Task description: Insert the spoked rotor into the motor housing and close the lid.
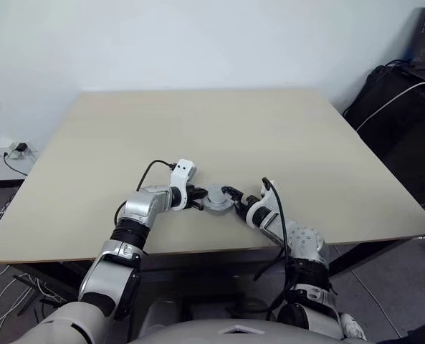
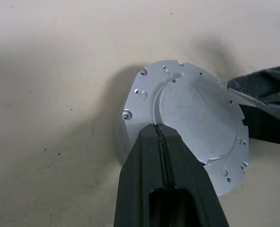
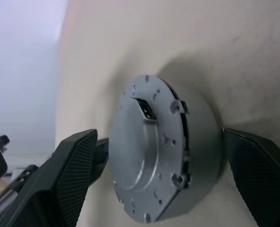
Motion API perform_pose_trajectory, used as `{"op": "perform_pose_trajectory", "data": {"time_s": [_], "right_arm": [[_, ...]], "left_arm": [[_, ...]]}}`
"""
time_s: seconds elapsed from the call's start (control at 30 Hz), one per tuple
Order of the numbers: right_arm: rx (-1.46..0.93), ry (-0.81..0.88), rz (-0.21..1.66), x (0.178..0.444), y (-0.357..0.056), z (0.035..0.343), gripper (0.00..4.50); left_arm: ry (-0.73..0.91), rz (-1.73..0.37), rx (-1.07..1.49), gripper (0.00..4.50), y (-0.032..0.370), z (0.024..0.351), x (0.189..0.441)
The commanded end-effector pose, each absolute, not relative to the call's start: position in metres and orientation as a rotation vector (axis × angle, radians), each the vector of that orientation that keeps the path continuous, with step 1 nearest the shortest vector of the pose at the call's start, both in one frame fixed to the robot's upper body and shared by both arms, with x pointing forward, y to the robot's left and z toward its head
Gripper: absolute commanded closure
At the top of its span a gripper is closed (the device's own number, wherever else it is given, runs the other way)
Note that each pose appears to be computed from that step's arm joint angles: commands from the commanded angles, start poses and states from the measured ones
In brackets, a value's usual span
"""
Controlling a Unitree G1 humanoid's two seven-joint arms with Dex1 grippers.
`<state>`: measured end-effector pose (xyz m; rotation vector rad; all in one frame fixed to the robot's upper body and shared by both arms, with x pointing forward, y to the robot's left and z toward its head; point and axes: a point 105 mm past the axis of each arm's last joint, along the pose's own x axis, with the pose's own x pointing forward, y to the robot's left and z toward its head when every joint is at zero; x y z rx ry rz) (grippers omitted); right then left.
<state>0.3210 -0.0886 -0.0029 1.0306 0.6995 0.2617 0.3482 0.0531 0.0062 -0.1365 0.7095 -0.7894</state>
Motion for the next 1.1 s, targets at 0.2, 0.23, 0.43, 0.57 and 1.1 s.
{"op": "perform_pose_trajectory", "data": {"time_s": [0.2, 0.23, 0.43, 0.57, 1.1], "right_arm": [[1.222, 0.722, 0.437, 0.318, -0.052, 0.013, 0.02], [1.251, 0.72, 0.462, 0.316, -0.05, 0.016, 0.02], [1.346, 0.686, 0.583, 0.31, -0.043, 0.031, 0.02], [1.347, 0.683, 0.555, 0.311, -0.043, 0.026, 0.02], [1.258, 0.76, 0.392, 0.308, -0.055, -0.004, 2.41]], "left_arm": [[0.729, -0.806, -0.114, 4.5, 0.049, 0.003, 0.343], [0.729, -0.806, -0.113, 4.5, 0.049, 0.003, 0.343], [0.732, -0.808, -0.107, 4.5, 0.049, 0.003, 0.342], [0.734, -0.808, -0.102, 4.5, 0.05, 0.002, 0.342], [0.726, -0.795, -0.109, 4.5, 0.053, 0.001, 0.34]]}}
